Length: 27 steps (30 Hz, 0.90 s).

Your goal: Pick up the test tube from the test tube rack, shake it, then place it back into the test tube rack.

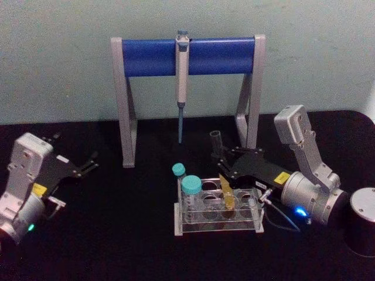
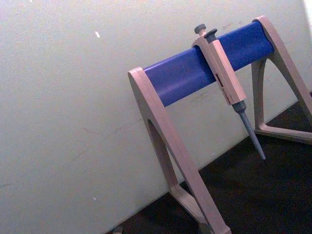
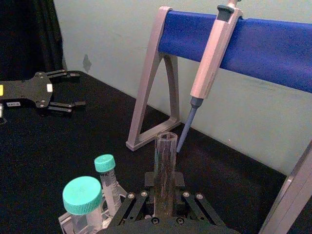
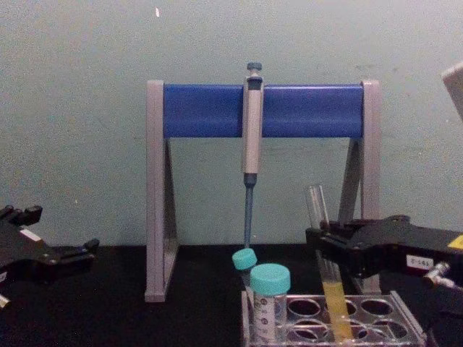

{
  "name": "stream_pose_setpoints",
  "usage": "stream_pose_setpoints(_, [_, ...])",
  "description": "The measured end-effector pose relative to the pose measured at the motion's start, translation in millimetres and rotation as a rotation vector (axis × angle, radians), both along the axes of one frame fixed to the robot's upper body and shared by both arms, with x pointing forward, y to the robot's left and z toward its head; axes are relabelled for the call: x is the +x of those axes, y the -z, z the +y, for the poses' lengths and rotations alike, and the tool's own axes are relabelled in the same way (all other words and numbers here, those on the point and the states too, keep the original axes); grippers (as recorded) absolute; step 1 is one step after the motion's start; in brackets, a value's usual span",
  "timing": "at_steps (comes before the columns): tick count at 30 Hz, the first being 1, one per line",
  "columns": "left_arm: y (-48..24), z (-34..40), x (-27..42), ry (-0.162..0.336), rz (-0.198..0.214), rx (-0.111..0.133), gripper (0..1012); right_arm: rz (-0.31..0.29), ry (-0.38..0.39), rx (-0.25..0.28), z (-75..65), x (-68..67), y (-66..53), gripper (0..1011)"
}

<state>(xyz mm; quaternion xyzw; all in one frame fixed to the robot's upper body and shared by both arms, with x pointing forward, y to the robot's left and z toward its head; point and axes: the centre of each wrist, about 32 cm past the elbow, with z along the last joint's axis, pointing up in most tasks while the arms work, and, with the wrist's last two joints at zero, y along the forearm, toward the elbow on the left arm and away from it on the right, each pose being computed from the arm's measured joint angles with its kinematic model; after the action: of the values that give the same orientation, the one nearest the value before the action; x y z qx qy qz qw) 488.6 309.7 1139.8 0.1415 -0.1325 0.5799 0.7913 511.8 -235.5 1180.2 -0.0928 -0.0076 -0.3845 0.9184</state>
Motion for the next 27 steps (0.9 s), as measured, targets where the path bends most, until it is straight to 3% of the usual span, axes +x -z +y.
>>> stream_pose_setpoints(6, [0.0, 0.0, 0.0, 0.000, 0.000, 0.000, 1001, -0.004, 0.003, 0.005, -1.2, -0.5, 0.5, 229])
stream_pose_setpoints(16, [0.0, 0.0, 0.0, 0.000, 0.000, 0.000, 1001, -0.046, 0.000, 0.079, -6.2, -5.1, -6.4, 229])
stream_pose_setpoints(27, [0.0, 0.0, 0.0, 0.000, 0.000, 0.000, 1001, -0.196, 0.006, 0.194, -15.2, -17.1, -26.4, 229])
